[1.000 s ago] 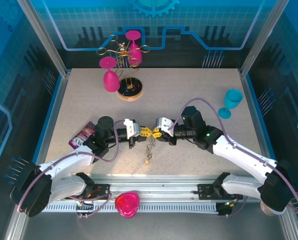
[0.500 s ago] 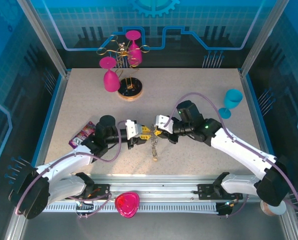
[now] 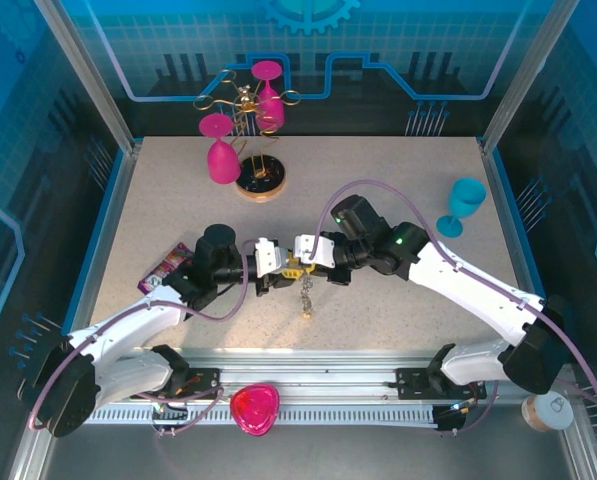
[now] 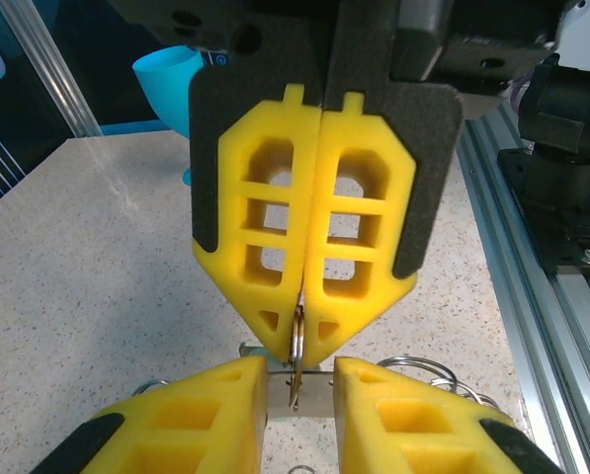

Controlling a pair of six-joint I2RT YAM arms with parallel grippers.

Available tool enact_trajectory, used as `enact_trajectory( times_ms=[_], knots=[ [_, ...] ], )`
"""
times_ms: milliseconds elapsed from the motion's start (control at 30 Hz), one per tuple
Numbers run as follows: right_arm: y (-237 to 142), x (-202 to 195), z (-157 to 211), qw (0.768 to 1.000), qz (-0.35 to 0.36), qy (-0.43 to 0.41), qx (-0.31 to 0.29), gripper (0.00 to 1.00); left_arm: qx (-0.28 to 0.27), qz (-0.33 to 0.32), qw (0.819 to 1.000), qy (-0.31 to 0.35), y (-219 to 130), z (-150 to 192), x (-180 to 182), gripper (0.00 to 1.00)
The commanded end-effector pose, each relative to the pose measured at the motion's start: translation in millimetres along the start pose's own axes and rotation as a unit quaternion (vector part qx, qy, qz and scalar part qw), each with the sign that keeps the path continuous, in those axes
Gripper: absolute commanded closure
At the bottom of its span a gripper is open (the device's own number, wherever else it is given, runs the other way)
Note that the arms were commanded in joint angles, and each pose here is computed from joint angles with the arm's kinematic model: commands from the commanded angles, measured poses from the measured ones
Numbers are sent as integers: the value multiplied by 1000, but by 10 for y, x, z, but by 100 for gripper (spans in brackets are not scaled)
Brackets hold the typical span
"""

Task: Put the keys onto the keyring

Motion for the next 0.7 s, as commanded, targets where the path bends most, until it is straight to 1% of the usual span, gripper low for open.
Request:
enact_trajectory(
  times_ms=[0, 33, 100, 167, 200, 233, 267, 300, 333, 400, 467, 533, 667],
  knots=[
    [-41, 12, -149, 1000, -2, -19, -10, 100, -8, 5, 1000, 13, 26, -96, 20, 78],
    [-43, 18, -172, 1000, -4, -19, -15, 100, -7, 5, 1000, 13, 32, -91, 18, 80],
    [-41, 32, -195, 1000, -6, -21, -18, 100, -6, 3, 1000, 14, 30, -90, 21, 88],
    [-32, 48, -189, 1000, -9, -21, -14, 100, -8, 1, 1000, 17, 21, -103, 25, 99],
    [-33, 52, -182, 1000, -8, -21, -14, 100, -8, 1, 1000, 17, 19, -100, 21, 100],
    [-48, 51, -169, 1000, -5, -17, -16, 100, -10, 1, 1000, 20, 12, -112, 17, 100],
    [-78, 49, -171, 1000, -2, -10, -27, 96, -11, -1, 1000, 21, 3, -110, 15, 100],
    [-118, 36, -164, 999, 1, 0, -43, 89, -12, -1, 1000, 21, 1, -104, 6, 100],
    [-187, 27, -164, 997, 2, 14, -70, 81, -15, -4, 1000, 22, -8, -109, 5, 100],
    [-311, -7, -125, 991, 0, 45, -125, 70, -31, -6, 999, 23, -17, -131, -9, 100],
    [-381, -23, -75, 984, -2, 64, -167, 66, -52, -5, 998, 17, -17, -148, -24, 100],
    [-393, -22, -43, 979, -2, 71, -190, 65, -71, 0, 997, 11, -11, -174, -39, 100],
    [-325, 0, 5, 976, -13, 80, -202, 65, -99, 7, 995, -1, -11, -199, -69, 100]
  ],
)
Point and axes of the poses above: each hand's point on the last joint's axis, 136 mm out from that joint toward the fingers, its own y axis out along the fingers, its own x axis along the line the jaws close on, z = x × y, the point moved 3 cm from there along -y, back along the fingers, and after that the axes turned 3 degrees about y, right-handed, at the moved point
